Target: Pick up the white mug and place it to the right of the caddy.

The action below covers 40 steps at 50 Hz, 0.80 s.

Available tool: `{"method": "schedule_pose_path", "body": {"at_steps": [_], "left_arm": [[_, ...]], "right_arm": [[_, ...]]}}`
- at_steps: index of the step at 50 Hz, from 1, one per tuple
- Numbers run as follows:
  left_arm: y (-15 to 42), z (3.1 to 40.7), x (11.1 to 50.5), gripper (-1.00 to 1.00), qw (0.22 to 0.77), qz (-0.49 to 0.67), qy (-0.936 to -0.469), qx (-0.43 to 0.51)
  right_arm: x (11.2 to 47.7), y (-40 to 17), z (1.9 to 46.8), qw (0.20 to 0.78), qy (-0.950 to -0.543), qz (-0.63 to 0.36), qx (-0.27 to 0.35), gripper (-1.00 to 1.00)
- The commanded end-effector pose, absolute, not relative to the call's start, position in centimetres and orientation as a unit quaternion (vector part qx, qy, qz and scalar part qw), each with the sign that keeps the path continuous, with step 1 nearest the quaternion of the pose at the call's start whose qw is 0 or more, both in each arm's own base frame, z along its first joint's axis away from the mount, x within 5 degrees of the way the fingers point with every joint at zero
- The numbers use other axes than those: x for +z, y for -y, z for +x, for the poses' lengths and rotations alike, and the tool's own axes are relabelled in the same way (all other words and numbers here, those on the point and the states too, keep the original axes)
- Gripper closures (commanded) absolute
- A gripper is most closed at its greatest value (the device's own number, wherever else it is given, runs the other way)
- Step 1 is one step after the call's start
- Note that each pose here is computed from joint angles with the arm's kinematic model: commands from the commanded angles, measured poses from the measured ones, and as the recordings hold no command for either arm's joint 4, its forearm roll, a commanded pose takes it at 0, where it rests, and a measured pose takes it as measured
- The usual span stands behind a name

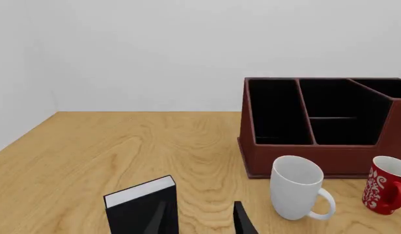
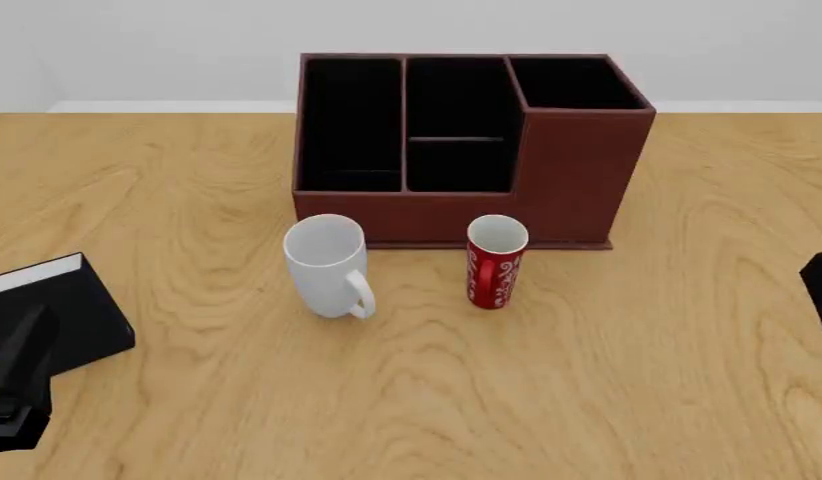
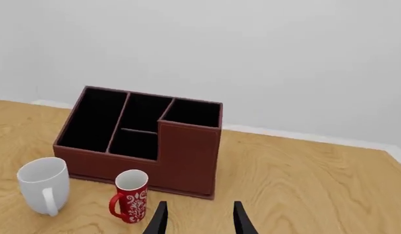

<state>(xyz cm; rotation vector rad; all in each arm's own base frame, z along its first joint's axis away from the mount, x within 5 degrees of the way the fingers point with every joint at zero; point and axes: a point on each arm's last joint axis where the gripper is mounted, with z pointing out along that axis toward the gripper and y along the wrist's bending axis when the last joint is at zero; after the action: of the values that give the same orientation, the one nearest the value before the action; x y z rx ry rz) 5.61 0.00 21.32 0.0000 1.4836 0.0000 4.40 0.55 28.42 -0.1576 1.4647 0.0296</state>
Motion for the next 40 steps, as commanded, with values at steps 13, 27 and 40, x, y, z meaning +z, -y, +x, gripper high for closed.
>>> {"method": "schedule_pose_path", "body": {"at_steps": [13,27,40], "left_arm": [[0.0,5.6,21.3,-1.0,0.737,0.0,-0.676,0.0],[0.0,5.6,21.3,-1.0,0.737,0.0,-0.676,0.0],[0.0,5.6,21.3,-1.0,0.737,0.0,-0.676,0.0]], "right_arm": [[34.6,-2.1,6.9,0.723,-0.667,-0.175,0.03,-1.0],[37.3,-3.8,9.1,0.711,-0.662,-0.235,0.039,-1.0],[38.9,-5.7,11.4,0.688,-0.67,-0.274,0.051,-1.0]]}}
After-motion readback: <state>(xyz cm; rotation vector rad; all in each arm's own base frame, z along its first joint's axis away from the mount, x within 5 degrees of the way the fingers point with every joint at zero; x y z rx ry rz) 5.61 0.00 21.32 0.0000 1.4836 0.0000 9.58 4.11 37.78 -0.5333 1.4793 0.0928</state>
